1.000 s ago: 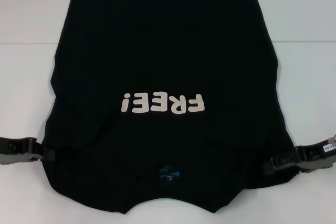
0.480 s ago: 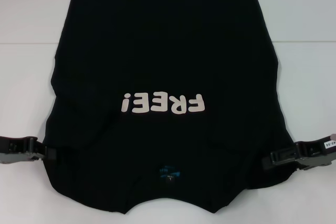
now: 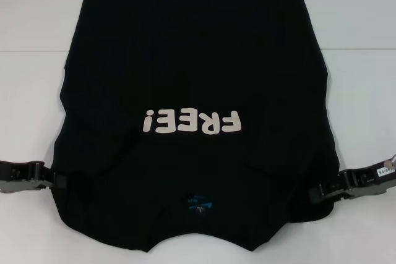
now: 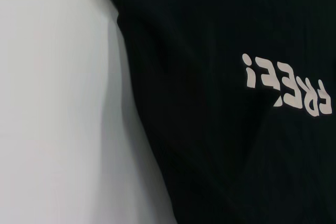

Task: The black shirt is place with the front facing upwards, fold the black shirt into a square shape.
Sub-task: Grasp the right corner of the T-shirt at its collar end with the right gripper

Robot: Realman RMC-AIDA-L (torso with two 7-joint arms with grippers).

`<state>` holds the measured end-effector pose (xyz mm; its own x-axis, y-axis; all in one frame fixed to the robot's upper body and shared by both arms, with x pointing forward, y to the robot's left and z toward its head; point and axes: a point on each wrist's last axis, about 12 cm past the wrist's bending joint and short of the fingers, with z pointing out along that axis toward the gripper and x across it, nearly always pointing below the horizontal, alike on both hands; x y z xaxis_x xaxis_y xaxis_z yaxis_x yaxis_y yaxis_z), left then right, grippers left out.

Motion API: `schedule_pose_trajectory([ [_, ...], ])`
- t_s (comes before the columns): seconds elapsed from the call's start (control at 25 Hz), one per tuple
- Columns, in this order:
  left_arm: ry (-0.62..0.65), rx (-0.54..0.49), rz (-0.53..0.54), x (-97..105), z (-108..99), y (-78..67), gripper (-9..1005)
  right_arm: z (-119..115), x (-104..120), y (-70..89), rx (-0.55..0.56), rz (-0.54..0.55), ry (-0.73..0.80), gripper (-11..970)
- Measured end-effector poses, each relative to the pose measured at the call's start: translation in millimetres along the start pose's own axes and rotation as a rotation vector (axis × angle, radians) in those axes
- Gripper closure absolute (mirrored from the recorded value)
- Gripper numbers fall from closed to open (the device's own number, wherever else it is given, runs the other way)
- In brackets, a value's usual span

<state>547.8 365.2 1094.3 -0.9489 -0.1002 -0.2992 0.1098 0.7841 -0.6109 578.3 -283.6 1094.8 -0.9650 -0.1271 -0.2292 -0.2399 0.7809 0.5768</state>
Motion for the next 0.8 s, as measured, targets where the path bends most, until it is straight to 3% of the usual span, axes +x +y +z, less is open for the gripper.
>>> schedule_pose_trajectory([
  [0.2, -0.001, 0.003, 0.001, -0.6, 0.1, -0.6, 967, 1.7, 0.1, -0.4, 0.012, -0.001, 0.007, 338],
  [0.32, -0.001, 0.003, 0.003, -1.1, 0.2, -1.1, 968, 0.4, -0.4, -1.3, 0.016, -0.001, 0.010, 600],
  [0.52, -0.001, 0.007, 0.008, -2.5, 1.4, -2.8, 968, -2.3, -1.6, -0.9, 0.014, 0.002, 0.008, 837],
  [0.8, 0.000, 0.010, 0.015, -3.0, 2.7, -4.0, 967, -2.8, -2.9, 1.0, 0.011, -0.006, 0.015, 893],
])
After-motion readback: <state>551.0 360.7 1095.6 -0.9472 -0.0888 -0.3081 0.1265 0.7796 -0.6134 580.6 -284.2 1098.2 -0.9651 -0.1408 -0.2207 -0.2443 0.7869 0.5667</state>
